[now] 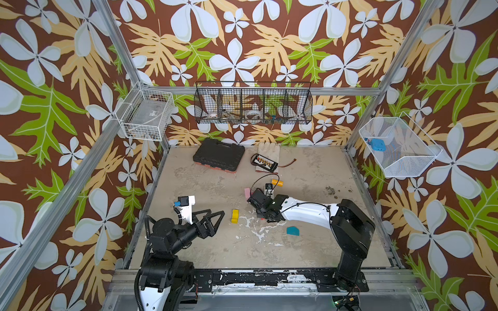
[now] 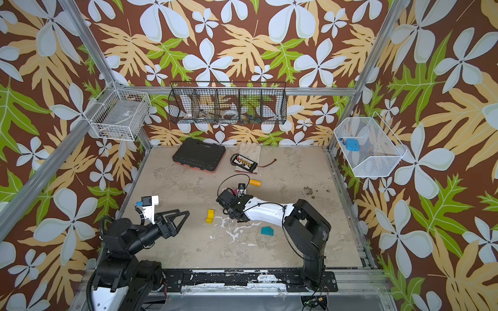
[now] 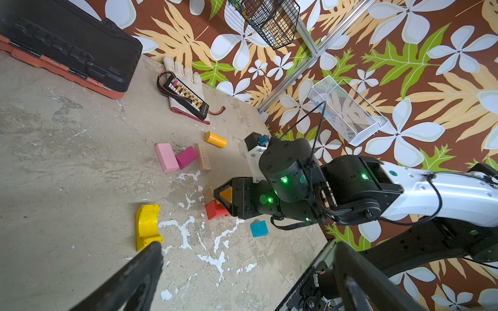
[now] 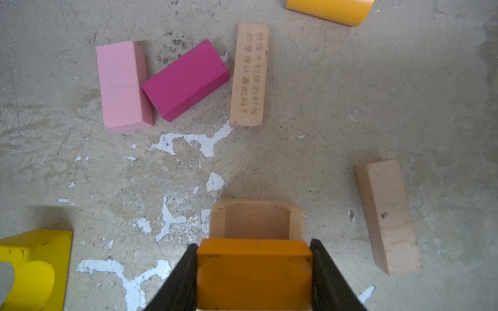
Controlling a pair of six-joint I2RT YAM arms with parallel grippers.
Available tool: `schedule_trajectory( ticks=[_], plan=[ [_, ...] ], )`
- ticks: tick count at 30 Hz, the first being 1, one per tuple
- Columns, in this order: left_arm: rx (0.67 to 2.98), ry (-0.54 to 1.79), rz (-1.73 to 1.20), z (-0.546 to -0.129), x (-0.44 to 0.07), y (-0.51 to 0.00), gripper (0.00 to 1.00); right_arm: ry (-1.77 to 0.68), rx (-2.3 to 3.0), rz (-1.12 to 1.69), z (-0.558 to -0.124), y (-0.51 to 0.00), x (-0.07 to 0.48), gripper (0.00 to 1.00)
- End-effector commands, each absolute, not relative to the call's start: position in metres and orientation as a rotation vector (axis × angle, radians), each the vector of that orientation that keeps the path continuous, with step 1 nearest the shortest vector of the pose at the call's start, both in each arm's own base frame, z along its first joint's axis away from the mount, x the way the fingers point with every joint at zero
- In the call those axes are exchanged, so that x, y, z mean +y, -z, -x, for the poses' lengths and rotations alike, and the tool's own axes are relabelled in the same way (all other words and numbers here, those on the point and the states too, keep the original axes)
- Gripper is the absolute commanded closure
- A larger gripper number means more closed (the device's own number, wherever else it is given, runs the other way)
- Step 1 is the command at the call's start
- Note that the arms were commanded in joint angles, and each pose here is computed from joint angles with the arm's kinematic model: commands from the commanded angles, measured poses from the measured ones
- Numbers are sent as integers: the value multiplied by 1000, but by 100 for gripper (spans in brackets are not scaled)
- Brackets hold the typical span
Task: Build the wood block tower
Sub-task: 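Carry the orange block over the wooden arch with the right gripper, then lower the orange block onto the wooden arch and open the right gripper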
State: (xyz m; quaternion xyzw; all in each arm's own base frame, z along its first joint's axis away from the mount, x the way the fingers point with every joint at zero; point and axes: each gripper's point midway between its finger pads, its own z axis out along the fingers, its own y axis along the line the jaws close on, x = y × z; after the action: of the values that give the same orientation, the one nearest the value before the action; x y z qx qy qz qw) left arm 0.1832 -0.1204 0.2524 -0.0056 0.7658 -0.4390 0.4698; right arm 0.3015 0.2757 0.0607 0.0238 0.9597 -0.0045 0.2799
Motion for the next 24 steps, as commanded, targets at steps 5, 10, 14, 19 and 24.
schedule_trajectory(
  ticks=[5,10,14,19,24],
  plan=[
    [1850,1079,-2,-182,-121,-258,0,54,2539,-60,-308,-65,271,65],
    [1849,1081,-3,-182,-121,-259,0,46,2534,-60,-311,-67,275,64],
    [1848,1080,-3,-182,-121,-259,0,46,2537,-61,-312,-65,276,62],
    [1849,1082,-4,-182,-122,-258,0,59,2546,-66,-314,-60,274,59],
    [1848,1082,-5,-182,-121,-258,0,60,2550,-68,-314,-58,273,58]
  ],
)
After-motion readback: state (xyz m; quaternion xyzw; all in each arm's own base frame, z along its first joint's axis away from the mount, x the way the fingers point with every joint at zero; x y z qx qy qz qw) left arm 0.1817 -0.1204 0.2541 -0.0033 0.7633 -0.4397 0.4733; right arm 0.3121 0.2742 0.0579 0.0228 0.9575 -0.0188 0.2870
